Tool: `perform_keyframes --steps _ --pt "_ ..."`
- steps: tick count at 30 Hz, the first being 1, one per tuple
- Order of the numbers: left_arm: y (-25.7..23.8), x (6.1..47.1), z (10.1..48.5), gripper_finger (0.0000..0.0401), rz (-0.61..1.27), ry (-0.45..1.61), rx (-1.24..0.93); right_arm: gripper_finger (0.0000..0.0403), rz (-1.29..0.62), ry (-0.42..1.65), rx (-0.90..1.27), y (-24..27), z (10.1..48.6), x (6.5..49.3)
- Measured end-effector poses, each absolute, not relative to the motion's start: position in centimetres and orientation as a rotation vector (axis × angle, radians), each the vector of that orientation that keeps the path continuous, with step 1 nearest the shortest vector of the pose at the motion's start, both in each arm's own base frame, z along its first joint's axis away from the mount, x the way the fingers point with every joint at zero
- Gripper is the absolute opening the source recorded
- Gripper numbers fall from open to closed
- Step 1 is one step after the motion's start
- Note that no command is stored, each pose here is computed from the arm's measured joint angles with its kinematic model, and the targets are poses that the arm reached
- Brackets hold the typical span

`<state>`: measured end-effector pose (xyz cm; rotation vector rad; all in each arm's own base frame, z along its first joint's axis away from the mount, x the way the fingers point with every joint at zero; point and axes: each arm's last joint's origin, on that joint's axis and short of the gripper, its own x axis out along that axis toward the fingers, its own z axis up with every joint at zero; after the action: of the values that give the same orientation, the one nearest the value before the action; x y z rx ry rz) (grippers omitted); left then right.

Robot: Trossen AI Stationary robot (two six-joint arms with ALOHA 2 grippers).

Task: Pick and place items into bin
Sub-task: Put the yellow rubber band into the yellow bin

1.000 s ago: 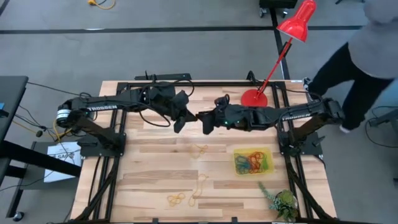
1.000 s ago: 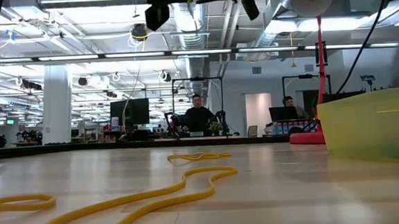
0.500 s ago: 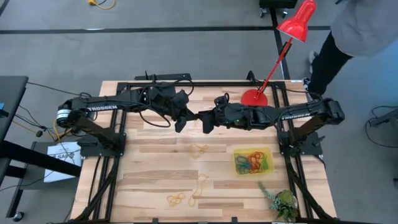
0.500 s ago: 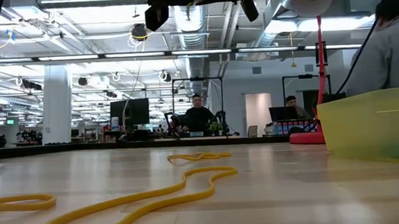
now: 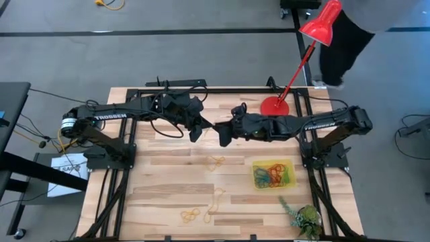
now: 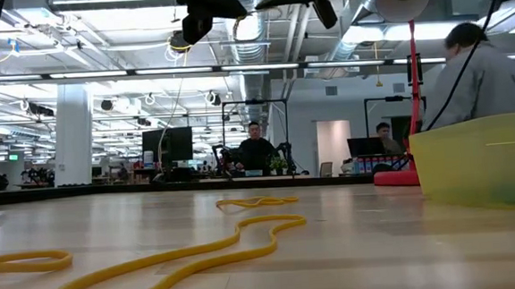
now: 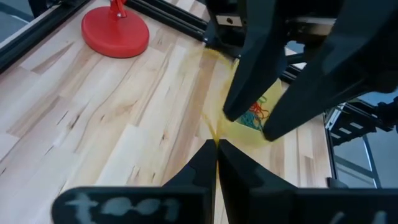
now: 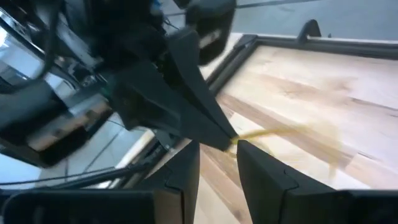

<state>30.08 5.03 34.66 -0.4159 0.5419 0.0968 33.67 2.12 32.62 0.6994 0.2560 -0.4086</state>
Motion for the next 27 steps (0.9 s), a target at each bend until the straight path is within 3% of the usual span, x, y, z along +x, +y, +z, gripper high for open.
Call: perform_keyframes --steps 7,27 --pt "5.0 30.1 34.7 0.0000 0.092 0.534 -0.416 0.0102 -0.458 0.338 0.713 1.9 31.8 33.3" --pt "4.9 30.3 35.0 0.0000 0.046 0.508 -0.422 0.0102 -0.460 0.256 0.732 0.7 32.4 33.6"
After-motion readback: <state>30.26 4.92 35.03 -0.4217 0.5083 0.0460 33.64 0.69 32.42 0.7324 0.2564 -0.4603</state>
